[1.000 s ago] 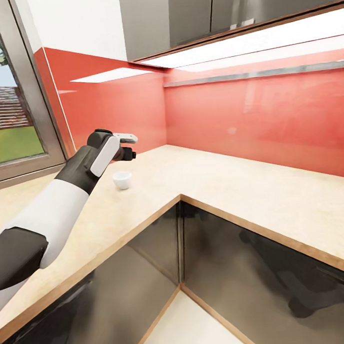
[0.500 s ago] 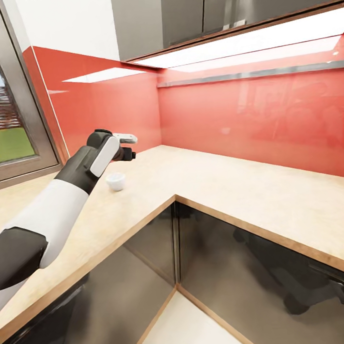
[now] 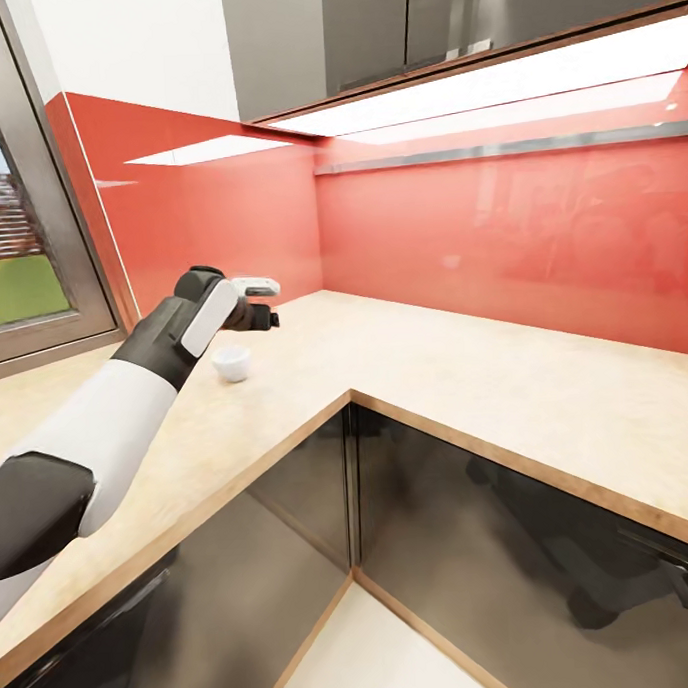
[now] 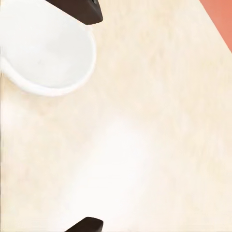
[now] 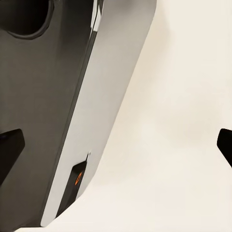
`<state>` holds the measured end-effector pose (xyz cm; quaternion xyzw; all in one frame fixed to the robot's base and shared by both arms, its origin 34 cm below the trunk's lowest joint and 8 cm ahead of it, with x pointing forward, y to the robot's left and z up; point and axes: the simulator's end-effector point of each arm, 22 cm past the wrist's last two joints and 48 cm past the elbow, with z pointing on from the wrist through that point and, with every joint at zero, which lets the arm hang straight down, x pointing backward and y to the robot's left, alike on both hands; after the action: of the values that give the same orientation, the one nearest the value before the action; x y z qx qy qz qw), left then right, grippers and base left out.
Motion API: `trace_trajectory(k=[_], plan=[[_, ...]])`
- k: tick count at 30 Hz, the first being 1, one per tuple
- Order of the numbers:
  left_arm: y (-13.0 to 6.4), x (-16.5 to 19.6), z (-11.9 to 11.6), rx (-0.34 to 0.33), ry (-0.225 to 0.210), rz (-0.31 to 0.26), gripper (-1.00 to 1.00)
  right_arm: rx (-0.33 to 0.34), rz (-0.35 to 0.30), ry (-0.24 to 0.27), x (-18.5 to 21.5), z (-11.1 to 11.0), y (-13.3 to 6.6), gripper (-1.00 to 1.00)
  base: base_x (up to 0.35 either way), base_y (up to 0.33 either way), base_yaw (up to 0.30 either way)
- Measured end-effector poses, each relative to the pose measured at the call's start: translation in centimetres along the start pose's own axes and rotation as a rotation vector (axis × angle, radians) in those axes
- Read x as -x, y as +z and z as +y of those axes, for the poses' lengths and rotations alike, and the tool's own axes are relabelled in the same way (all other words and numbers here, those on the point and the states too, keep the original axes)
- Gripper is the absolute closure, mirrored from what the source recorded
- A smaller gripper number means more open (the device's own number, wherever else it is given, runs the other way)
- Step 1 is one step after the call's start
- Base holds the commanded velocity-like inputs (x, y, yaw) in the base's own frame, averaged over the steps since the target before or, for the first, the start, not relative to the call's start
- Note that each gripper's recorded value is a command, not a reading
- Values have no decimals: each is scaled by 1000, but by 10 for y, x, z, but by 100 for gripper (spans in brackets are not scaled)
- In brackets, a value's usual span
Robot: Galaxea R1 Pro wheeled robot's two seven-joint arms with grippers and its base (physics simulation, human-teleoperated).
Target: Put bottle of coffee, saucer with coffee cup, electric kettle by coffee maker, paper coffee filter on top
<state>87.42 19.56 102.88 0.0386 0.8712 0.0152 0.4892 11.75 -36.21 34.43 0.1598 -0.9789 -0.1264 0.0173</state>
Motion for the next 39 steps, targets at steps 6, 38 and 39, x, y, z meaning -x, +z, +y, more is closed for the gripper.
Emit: trace_trajectory(k=[6, 38, 39], plan=[[9, -15, -3, 9, 40, 37, -100, 0, 0, 0, 0, 0, 0, -100, 0, 0, 0], [24, -43, -14, -85, 49, 109, -100, 0, -1, 1, 1, 0, 0, -100, 0, 0, 0], [24, -43, -13, -84, 49, 109, -100, 0, -1, 1, 0, 0, 0, -100, 0, 0, 0]])
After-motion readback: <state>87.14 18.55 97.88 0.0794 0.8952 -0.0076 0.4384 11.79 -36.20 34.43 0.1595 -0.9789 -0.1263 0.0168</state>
